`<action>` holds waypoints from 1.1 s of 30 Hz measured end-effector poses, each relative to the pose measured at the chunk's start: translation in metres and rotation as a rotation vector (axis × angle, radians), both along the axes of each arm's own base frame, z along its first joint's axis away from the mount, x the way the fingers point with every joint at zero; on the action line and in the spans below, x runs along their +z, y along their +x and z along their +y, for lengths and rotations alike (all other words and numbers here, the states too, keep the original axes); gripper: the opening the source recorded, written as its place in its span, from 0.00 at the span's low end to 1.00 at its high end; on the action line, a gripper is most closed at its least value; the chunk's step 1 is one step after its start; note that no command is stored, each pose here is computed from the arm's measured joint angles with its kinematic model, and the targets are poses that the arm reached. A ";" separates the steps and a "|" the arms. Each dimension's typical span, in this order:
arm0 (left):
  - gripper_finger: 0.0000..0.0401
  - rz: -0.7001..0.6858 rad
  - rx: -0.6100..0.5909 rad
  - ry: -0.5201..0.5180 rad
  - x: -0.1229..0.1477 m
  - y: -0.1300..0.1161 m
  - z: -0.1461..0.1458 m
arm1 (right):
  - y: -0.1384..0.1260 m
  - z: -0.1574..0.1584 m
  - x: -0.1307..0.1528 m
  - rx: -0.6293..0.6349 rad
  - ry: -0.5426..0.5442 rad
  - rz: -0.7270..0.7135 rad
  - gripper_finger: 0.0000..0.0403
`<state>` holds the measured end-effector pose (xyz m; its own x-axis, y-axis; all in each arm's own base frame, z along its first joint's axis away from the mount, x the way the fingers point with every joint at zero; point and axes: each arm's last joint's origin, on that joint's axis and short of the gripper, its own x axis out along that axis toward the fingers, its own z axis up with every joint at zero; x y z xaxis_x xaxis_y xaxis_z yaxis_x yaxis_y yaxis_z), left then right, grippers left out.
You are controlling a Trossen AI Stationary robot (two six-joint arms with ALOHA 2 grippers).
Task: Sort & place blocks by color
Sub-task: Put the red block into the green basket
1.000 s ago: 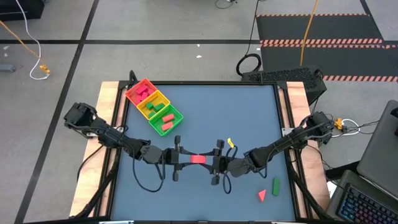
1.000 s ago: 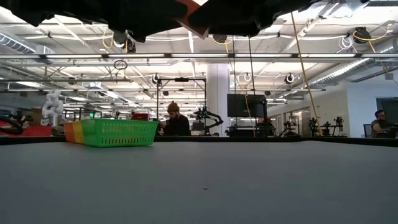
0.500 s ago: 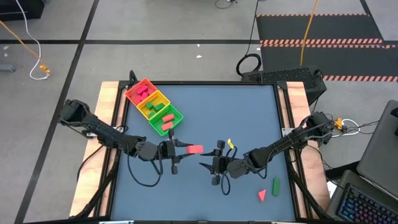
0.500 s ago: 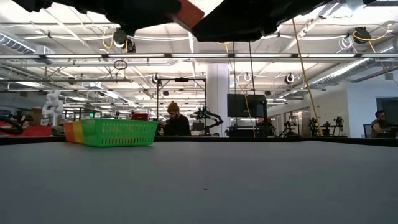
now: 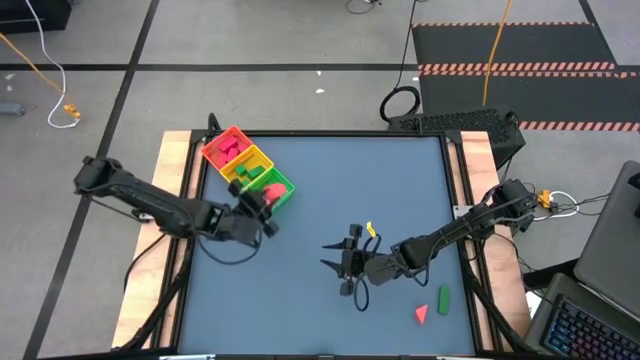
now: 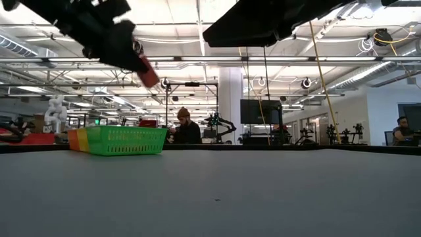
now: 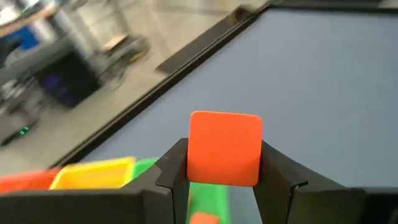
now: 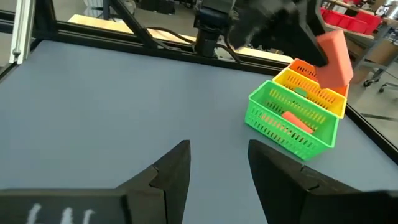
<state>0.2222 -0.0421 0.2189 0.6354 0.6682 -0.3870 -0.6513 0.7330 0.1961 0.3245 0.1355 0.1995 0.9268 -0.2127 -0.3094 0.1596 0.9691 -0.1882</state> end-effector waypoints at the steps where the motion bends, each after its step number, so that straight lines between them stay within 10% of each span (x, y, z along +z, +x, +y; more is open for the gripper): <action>1: 0.32 0.016 0.029 -0.007 -0.002 -0.002 0.004 | 0.000 0.000 0.000 0.000 0.000 0.000 0.38; 24: 0.33 0.117 0.175 -0.148 -0.014 -0.005 0.047 | 0.000 -0.001 0.000 -0.008 0.026 -0.005 0.39; 33: 0.89 0.128 0.218 -0.192 -0.017 -0.010 0.048 | -0.009 0.011 -0.008 0.034 0.019 0.023 0.39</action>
<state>0.2121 0.0057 0.2015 0.4231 0.6903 -0.5869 -0.7763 0.6102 0.1581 0.3150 0.1468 0.1918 0.9262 -0.1748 -0.3341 0.1222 0.9774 -0.1726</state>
